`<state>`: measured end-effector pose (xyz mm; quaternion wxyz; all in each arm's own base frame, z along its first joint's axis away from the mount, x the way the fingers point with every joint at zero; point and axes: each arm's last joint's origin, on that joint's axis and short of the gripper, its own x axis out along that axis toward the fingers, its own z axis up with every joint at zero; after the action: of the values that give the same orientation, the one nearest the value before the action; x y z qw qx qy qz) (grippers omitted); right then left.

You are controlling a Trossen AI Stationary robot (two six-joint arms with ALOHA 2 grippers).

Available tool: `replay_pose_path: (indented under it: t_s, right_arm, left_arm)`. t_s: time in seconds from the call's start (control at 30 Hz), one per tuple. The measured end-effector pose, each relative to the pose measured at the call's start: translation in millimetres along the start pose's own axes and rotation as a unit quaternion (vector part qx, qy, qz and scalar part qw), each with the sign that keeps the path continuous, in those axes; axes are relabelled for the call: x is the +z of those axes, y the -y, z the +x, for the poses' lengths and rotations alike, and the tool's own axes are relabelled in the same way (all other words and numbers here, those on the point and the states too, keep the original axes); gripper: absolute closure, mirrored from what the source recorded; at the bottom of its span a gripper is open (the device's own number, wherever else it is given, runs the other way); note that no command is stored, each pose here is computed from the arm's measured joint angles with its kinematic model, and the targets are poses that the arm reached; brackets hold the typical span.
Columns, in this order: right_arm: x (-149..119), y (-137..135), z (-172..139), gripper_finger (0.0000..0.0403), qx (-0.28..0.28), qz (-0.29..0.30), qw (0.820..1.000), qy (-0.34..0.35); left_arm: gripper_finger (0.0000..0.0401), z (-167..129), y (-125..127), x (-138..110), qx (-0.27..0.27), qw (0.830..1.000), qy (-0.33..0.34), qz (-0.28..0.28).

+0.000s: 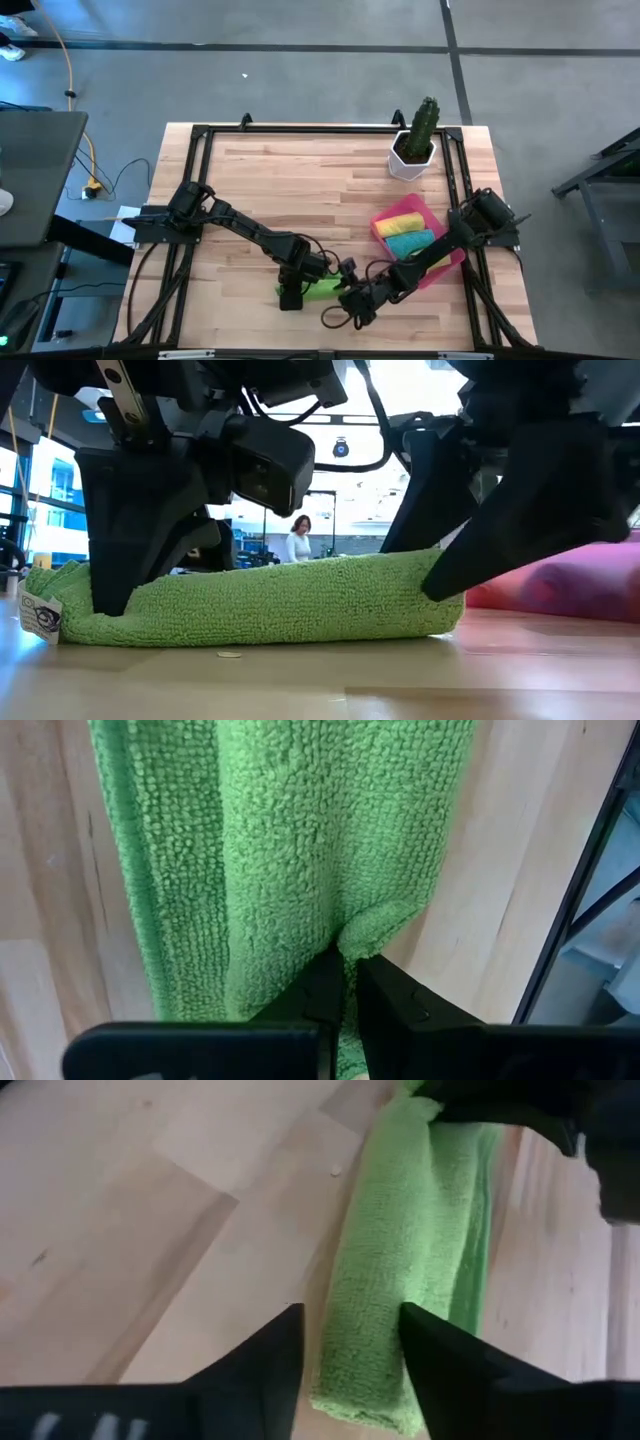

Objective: Roll microfiber towels into tight, uniform cylinder then place into a basket
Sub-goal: Roll the green microfiber towel

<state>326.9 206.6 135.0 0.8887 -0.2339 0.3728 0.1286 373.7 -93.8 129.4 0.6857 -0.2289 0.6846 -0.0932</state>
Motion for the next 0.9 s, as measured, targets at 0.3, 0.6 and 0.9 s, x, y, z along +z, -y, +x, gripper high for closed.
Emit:
replay_pose_path:
  t_s: [0.3,0.6,0.9]
  right_arm:
    - [-3.2,3.9,1.8,0.0387,0.008,0.076,0.997,-0.014]
    - [-8.4,29.5,11.1,0.0398,0.088,0.222,0.970,-0.035]
    - [-6.5,58.5,18.1,0.0400,0.196,0.323,0.926,-0.016]
  left_arm:
    - [0.0383,1.1,3.8,-1.4,0.003,1.000,0.002,-0.024]
    - [0.0376,-1.5,24.4,-13.3,0.078,0.996,0.044,-0.010]
    - [0.0376,3.1,67.3,-48.3,0.151,0.986,0.076,0.011]
